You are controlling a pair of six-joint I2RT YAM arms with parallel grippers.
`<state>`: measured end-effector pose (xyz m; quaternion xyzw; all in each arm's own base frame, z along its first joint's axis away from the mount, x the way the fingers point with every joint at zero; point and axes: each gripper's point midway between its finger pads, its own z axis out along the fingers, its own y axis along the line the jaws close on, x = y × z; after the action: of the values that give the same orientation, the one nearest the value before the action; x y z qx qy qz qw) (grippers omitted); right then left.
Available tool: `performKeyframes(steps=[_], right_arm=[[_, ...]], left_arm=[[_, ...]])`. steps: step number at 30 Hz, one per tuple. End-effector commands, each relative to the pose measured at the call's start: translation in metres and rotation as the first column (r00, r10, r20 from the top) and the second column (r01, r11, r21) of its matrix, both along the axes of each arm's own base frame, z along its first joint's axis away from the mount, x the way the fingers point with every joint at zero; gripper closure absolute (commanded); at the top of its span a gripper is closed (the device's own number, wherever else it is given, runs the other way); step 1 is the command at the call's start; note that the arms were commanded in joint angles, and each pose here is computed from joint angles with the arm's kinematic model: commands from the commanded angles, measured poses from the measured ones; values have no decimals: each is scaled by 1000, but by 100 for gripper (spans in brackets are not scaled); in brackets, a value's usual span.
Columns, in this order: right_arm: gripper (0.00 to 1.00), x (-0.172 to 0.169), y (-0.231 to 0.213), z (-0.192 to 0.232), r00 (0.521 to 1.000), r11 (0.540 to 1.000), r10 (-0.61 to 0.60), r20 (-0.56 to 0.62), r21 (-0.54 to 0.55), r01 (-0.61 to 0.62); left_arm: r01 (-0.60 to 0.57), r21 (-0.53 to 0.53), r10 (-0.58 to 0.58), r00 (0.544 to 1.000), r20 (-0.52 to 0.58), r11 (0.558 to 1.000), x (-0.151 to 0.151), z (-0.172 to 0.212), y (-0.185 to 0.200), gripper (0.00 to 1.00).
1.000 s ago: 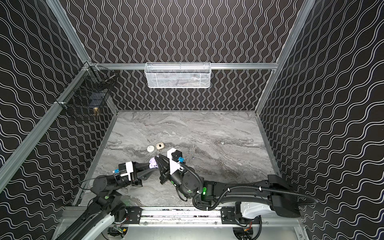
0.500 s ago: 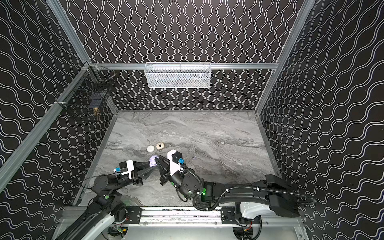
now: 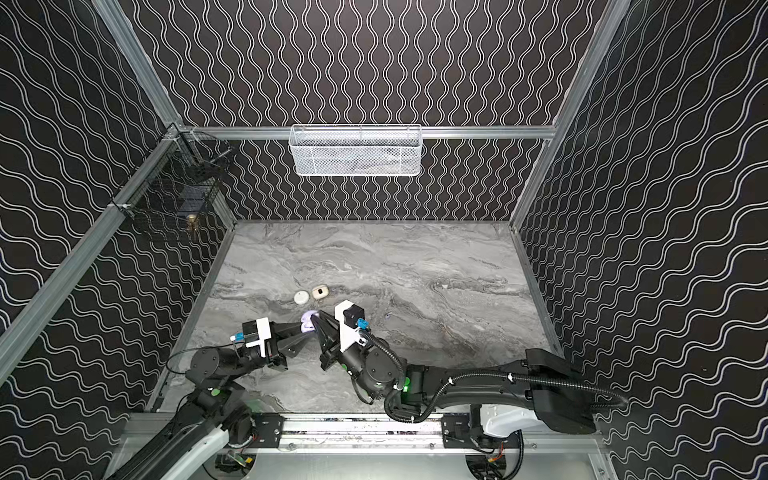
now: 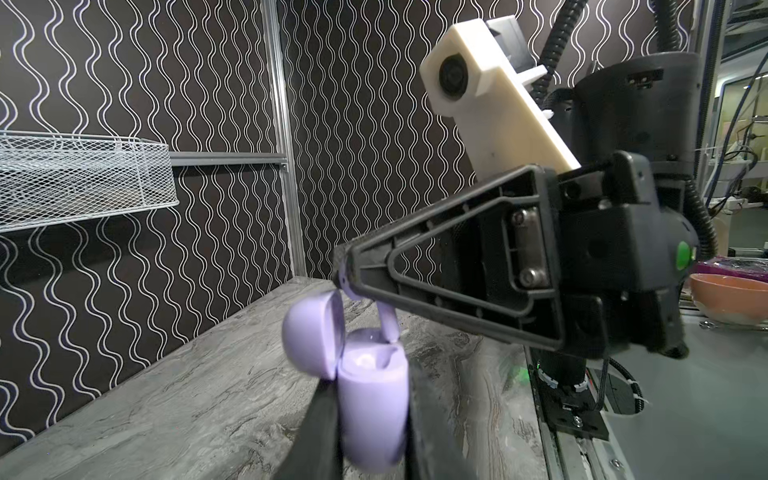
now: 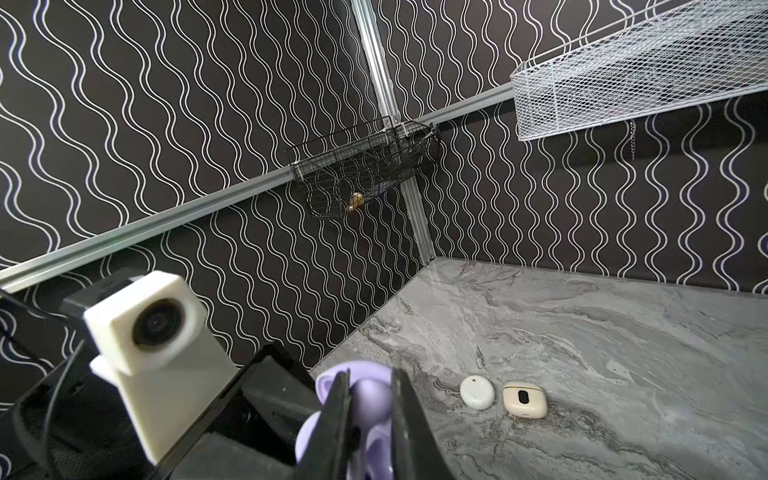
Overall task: Insert the wireless bluetooth earbuds into the charging case
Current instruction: 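Lower the earbud into the open lavender case slot with the right gripper, then open the right gripper and withdraw it from the lavender case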
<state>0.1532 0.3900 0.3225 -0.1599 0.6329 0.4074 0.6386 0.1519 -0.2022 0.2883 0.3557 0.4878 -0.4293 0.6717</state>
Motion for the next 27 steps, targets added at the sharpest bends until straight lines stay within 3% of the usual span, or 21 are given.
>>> performKeyframes(steps=[1,19,21,24,27], right_arm=[[99,0,1,1,1000,1000,-8,8,1,8],[99,-4,4,-21,1000,999,21,-21,-25,-21],[93,-4,1,-22,1000,1000,15,-24,-23,-16],[73,-4,-5,-22,1000,1000,12,-23,-14,-13],[63,-4,-12,-19,1000,1000,1,-21,-7,-1]], left_arm=[[-3,-40,6,996,84,999,-7,20,4,100],[-14,-46,18,996,92,999,-8,21,6,100],[-12,-47,16,995,94,999,-9,22,6,100],[-8,-47,12,996,91,999,-9,21,6,100],[-8,-47,13,996,91,999,-9,22,6,100]])
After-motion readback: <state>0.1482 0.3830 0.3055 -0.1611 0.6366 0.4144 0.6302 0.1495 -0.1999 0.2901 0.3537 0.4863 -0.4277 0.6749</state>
